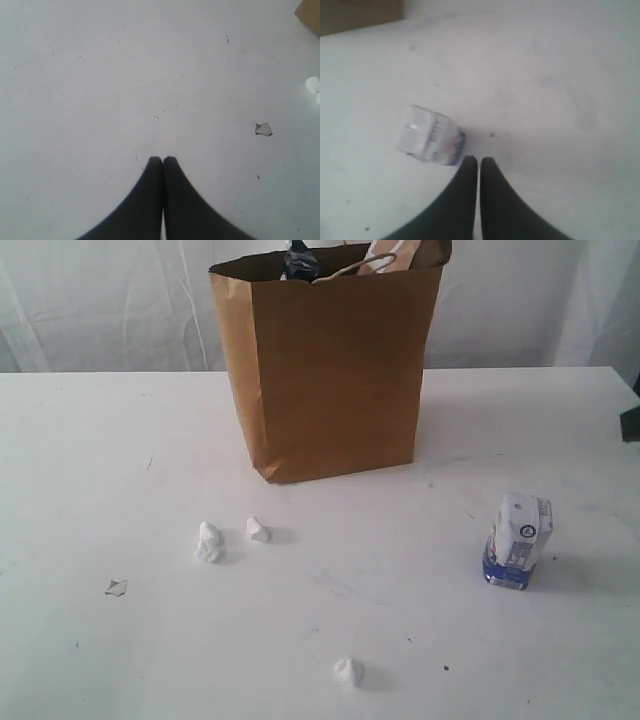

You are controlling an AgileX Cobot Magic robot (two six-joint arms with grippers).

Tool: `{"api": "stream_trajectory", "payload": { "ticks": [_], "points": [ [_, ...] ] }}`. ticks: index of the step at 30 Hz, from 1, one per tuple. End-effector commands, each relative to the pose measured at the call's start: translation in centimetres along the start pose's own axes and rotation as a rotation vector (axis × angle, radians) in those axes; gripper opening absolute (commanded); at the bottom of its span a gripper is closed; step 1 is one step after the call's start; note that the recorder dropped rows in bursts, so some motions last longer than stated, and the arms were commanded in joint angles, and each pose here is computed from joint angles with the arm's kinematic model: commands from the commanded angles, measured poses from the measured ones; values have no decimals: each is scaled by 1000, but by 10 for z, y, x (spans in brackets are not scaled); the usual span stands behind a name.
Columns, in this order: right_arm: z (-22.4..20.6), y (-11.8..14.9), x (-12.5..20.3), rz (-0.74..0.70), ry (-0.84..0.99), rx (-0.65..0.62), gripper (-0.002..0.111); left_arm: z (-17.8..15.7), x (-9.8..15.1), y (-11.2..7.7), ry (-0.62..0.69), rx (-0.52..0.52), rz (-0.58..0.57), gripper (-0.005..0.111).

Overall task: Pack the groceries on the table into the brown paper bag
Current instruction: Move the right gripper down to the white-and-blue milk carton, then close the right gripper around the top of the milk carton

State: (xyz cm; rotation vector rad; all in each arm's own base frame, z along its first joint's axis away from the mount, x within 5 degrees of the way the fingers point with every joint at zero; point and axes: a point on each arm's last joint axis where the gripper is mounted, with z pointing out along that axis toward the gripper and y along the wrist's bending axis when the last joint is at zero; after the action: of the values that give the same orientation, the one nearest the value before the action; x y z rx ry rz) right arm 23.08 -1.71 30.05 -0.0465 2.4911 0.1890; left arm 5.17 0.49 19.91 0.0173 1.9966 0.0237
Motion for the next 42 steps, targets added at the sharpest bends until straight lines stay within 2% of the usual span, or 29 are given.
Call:
{"api": "stream_trajectory", "payload": {
  "ticks": [1, 4, 8, 11, 15, 20, 27, 35, 42],
  "points": [
    [-2, 24, -6, -142, 14, -147, 17, 0, 0, 0, -7, 2, -11, 0],
    [9, 31, -6, -197, 49, -176, 38, 0, 0, 0, -7, 2, -11, 0],
    [20, 39, -6, -225, 77, -198, 71, 0, 0, 0, -7, 2, -11, 0],
    [26, 40, -11, -276, 31, -180, 86, 0, 1, -1, -5, 13, -31, 0],
    [36, 38, -19, -266, -39, -139, 87, 0, 1, -3, 0, 32, -61, 0],
    [45, 36, -21, -254, -42, -128, 87, 0, 1, -5, 5, 51, -93, 0],
    [77, 39, -14, -127, 82, -229, 87, 0, 1, -5, 7, 59, -107, 0],
    [113, 37, -2, -60, 222, -277, 87, 0, 2, -5, 11, 59, -107, 0],
    [124, 48, 6, -92, 291, -305, 87, 0, 2, -5, 13, 58, -107, 0]
  ]
}}
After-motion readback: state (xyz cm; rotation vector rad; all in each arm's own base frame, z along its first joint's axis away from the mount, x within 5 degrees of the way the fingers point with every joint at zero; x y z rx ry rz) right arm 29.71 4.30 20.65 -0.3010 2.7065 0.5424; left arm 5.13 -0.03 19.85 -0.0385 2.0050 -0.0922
